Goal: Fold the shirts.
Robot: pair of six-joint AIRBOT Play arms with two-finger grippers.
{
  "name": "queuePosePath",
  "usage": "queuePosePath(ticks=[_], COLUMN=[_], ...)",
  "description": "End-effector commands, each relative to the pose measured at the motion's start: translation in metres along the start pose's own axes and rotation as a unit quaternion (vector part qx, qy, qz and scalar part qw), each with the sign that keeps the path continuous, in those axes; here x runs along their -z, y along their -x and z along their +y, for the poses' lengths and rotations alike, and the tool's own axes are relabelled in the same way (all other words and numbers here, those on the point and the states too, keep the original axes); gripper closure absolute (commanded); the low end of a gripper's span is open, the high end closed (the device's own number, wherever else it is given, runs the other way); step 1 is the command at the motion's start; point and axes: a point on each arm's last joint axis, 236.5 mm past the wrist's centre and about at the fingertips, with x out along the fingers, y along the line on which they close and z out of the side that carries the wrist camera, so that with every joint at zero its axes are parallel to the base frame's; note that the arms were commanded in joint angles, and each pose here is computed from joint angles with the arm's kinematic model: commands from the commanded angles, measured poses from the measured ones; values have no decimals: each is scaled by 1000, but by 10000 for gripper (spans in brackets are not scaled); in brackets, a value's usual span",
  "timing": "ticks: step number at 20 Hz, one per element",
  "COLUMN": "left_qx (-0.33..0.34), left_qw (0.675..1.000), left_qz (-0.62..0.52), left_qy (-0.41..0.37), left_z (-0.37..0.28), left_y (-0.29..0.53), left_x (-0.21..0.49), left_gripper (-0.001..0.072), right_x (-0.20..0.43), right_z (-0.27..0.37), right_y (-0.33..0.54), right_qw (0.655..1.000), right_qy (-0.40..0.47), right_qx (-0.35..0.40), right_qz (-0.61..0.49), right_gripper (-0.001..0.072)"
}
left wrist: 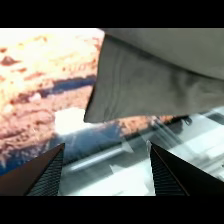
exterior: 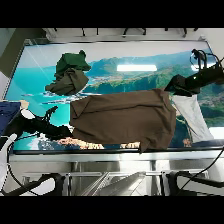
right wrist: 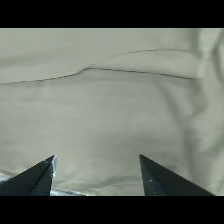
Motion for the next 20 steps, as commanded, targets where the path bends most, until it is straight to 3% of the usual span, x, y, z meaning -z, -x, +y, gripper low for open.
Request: queuePosePath(ticks=[1, 9, 10, 11, 12, 15, 20], left_qx=[-16, 83, 91, 98, 104, 93, 54], left_qw=[998, 996, 996, 994, 993, 995, 998], left_qz=[-50, -1, 12, 25, 33, 10, -37], left_qy=[-20, -12, -12, -28, -49, -43, 11], left_z=[10, -15, -17, -21, -26, -29, -25], left_y=[-6, -42, -46, -49, -48, -27, 32], left_x=[-19, -14, -10, -4, 0, -1, 14], left_gripper=[133, 135, 251, 560, 692, 692, 692], right_x=[4, 8, 9, 11, 13, 36, 104], right_z=[18, 28, 29, 29, 26, -6, -70], right_y=[12, 33, 33, 33, 33, 24, -17], right_qw=[1000, 999, 999, 999, 999, 998, 996], right_qy=[16, 27, 28, 28, 30, 44, -62], right_qx=[-13, -13, -12, -12, -7, 42, 46], right_qz=[-12, -36, -35, -32, -27, 16, 49], right_gripper=[129, 130, 130, 130, 130, 130, 129])
